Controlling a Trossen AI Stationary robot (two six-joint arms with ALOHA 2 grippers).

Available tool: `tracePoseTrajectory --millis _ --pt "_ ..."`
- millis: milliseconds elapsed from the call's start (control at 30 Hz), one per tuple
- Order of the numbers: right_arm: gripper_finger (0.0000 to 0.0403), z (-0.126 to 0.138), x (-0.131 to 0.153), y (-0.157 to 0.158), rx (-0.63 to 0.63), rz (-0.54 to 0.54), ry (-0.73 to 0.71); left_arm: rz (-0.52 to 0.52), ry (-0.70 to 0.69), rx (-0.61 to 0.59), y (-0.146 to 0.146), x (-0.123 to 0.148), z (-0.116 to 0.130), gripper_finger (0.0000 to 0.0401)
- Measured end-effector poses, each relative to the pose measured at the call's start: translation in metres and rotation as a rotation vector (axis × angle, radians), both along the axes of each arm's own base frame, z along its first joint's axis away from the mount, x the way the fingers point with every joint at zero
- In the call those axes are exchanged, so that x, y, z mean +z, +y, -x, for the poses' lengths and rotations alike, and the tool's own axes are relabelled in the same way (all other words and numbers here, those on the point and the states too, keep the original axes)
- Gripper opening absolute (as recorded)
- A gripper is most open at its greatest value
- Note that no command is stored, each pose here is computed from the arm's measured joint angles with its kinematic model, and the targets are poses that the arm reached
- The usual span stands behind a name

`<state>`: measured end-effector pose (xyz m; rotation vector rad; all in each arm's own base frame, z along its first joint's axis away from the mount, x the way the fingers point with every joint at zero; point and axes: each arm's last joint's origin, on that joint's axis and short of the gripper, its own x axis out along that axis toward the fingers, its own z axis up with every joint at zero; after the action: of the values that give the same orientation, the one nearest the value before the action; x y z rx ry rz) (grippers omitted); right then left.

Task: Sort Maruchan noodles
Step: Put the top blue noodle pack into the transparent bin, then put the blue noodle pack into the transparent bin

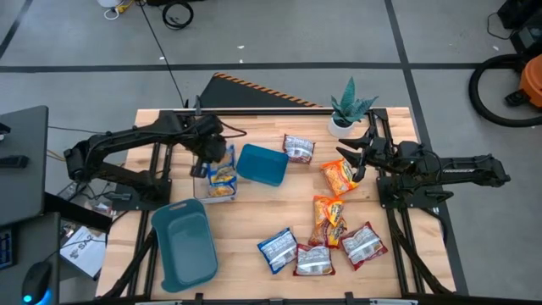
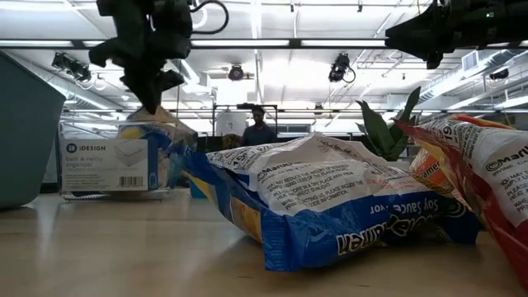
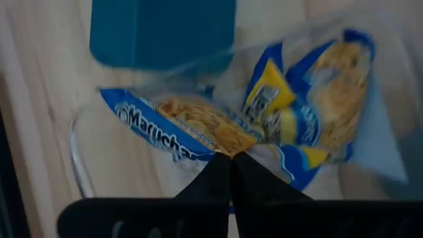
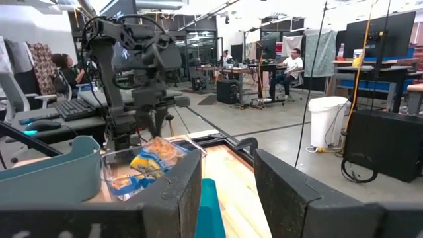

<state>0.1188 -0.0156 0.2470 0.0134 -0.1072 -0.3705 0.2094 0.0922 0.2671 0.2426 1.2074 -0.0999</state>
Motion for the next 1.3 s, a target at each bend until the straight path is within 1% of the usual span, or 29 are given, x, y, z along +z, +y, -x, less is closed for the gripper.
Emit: tracePoseTrajectory --millis 167,367,433,500,600,733,833,933,1000,1067,1167,1233,1300 --pt "0.0144 0.000 0.000 0.000 0.001 0.000 0.000 -0.015 -0.005 -0.009 0.003 -0.001 0.001 0.0007" --pt "0.0144 0.000 0.000 0.000 0.001 0.001 0.001 -0.026 0.044 0.038 0.010 -0.028 0.009 0.0007" --pt "0.0144 0.000 0.000 0.000 0.002 0.001 0.001 -0.059 0.065 0.059 0.011 -0.038 0.012 0.0008" --pt "0.0144 0.000 0.000 0.000 0.002 0.001 0.001 -0.096 0.077 0.096 0.013 -0.041 0.012 0.0018" --pt "0.0144 0.000 0.000 0.000 0.002 0.001 0.001 -0.129 0.104 0.142 0.014 -0.042 0.014 0.0049" --pt "0.0144 0.000 0.000 0.000 0.002 0.000 0.001 -0.156 0.133 0.183 0.014 -0.042 0.015 0.0107" --pt "0.0144 0.000 0.000 0.000 0.002 0.000 0.001 -0.232 0.157 0.193 0.012 -0.042 0.014 0.0151" --pt "0.0144 0.000 0.000 0.000 -0.001 0.001 0.001 -0.335 0.172 0.195 0.009 -0.036 0.009 0.0182" --pt "0.0144 0.000 0.000 0.000 -0.005 0.001 0.001 -0.386 0.147 0.179 0.004 -0.027 0.002 0.0192" --pt "0.0144 0.000 0.000 0.000 -0.005 0.001 0.001 -0.391 0.098 0.135 -0.005 -0.016 -0.006 0.0195" --pt "0.0144 0.000 0.000 0.000 -0.005 -0.001 0.000 -0.351 -0.051 0.041 -0.023 0.000 -0.023 0.0190" --pt "0.0144 0.000 0.000 0.000 -0.005 -0.001 0.001 -0.308 -0.161 -0.044 -0.040 0.005 -0.035 0.0183" --pt "0.0144 0.000 0.000 0.000 -0.005 -0.001 0.001 -0.286 -0.267 -0.135 -0.057 0.010 -0.045 0.0177"
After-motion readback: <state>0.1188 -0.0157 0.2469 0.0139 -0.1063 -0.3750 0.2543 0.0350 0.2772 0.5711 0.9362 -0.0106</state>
